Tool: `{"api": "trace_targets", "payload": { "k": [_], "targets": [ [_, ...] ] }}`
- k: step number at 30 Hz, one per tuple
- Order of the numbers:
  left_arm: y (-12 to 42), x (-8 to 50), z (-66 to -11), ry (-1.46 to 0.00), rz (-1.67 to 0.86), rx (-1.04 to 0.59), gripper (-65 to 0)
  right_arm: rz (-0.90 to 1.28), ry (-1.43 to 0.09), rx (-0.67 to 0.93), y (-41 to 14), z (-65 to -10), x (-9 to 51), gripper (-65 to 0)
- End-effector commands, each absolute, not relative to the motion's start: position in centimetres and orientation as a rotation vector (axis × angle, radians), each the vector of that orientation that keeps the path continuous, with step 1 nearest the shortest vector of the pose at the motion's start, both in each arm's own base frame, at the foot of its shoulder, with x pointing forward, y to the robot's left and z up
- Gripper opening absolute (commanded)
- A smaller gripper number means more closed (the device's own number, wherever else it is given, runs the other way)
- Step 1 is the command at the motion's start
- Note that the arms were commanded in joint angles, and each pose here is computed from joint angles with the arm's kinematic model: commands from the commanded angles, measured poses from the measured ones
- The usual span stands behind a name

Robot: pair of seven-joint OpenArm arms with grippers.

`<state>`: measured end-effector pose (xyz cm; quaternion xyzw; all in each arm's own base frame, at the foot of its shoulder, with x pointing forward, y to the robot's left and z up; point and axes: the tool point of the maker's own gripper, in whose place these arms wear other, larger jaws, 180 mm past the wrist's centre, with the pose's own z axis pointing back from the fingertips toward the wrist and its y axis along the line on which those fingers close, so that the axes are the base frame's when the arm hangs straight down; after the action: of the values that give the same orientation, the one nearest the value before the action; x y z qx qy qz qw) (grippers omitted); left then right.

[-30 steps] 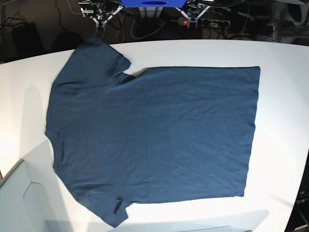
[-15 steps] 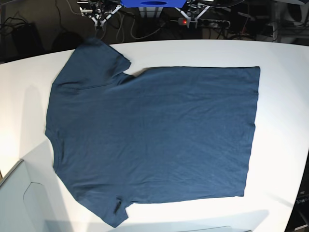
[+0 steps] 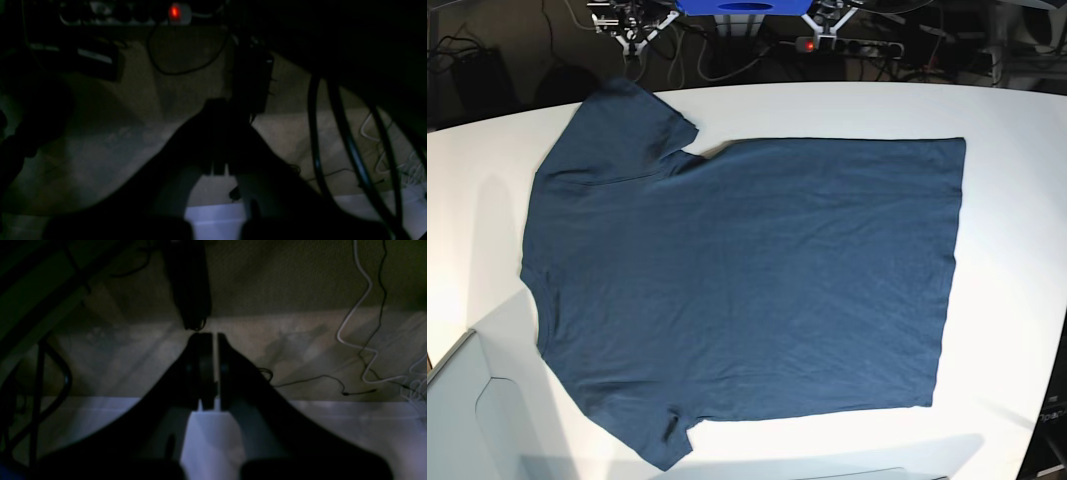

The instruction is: Fold the T-shirt properly

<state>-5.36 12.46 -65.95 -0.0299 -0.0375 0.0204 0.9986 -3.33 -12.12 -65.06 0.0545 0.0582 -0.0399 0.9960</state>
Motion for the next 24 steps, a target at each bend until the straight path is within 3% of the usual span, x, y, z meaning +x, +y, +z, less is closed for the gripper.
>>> {"api": "trace_targets", "payload": {
  "k": [1,11,24],
  "targets": [
    [12.5,-6.2,-65.8,-0.072,0.044,-0.062,-65.0,-0.073,0.102,0.127,-11.9,-64.8,-3.7,-65.0],
    [14.8,-7.2,-62.6,-0.227,0.014,-0.036,-65.0,-0.007,-0.090,0.106,-13.9,-59.7,-3.9,-65.0],
    [16.6,-3.6,-52.9,-0.515,-0.099,-0.033,-65.0,0.121,-0.295,0.103,-14.6,-49.4,-1.4,-65.0]
  ]
}}
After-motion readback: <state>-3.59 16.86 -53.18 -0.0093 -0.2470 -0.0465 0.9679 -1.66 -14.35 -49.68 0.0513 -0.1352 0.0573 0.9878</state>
